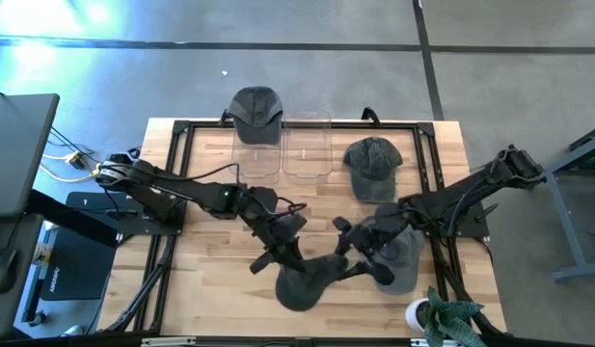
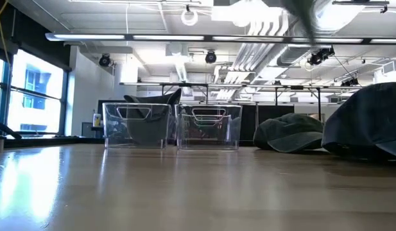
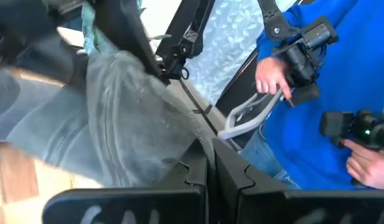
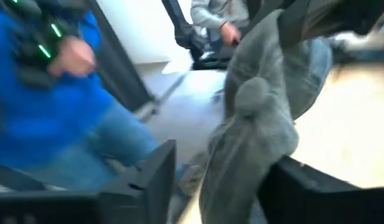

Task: Pick & Place hat
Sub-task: Put the bottom black cap into the right transparent bin

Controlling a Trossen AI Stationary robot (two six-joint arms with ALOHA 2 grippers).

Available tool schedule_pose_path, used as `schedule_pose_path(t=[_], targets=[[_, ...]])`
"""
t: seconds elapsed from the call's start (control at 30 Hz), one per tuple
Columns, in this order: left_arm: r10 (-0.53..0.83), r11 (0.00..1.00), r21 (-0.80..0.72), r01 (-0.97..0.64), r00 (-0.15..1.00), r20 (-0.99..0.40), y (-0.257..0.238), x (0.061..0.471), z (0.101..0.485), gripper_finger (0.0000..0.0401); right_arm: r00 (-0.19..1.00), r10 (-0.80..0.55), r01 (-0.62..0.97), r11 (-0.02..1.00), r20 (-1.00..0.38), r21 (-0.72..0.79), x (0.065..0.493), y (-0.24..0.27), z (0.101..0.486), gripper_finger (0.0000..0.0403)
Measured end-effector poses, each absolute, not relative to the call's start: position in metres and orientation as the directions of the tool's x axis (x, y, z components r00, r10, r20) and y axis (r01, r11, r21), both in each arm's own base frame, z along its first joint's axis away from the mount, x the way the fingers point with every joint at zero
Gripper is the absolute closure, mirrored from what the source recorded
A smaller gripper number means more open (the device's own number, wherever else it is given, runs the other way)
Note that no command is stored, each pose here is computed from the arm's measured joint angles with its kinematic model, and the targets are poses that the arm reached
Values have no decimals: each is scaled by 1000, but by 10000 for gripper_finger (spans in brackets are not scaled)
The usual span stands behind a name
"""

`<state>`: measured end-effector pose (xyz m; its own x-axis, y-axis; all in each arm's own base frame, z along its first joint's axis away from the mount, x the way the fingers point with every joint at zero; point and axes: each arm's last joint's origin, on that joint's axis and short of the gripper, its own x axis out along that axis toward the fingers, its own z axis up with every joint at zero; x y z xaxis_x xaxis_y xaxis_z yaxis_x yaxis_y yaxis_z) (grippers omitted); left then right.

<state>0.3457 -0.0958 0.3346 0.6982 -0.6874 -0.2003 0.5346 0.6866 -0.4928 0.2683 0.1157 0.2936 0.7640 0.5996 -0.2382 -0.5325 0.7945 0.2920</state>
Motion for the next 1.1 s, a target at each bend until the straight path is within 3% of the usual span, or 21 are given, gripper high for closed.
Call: schedule_pose_path(t=[0.07, 0.17, 0.53, 0.7, 0.9, 1.0, 1.1], targets=[[-675, 704, -478, 525, 703, -222, -93, 345, 339, 399, 768, 589, -550, 808, -253, 211, 270, 120, 290, 173], [-663, 720, -478, 503, 703, -258, -89, 345, 343, 400, 747, 603, -567, 798, -279, 206, 276, 125, 279, 161], [-722, 669, -485, 562, 645, -249, -81, 332, 363, 400, 547, 824, -636, 524, -148, 566, 270, 135, 291, 208], [-729, 661, -494, 564, 639, -246, -81, 332, 363, 400, 663, 743, -631, 622, -95, 464, 274, 133, 297, 214], [-655, 731, -461, 504, 708, -264, -79, 334, 363, 400, 760, 641, -568, 736, -108, 369, 276, 133, 296, 227], [-646, 737, -459, 495, 715, -266, -79, 334, 363, 400, 769, 629, -559, 750, -118, 354, 276, 132, 295, 271], [-644, 738, -469, 486, 714, -274, -79, 334, 362, 400, 773, 623, -551, 751, -116, 362, 277, 132, 295, 348]])
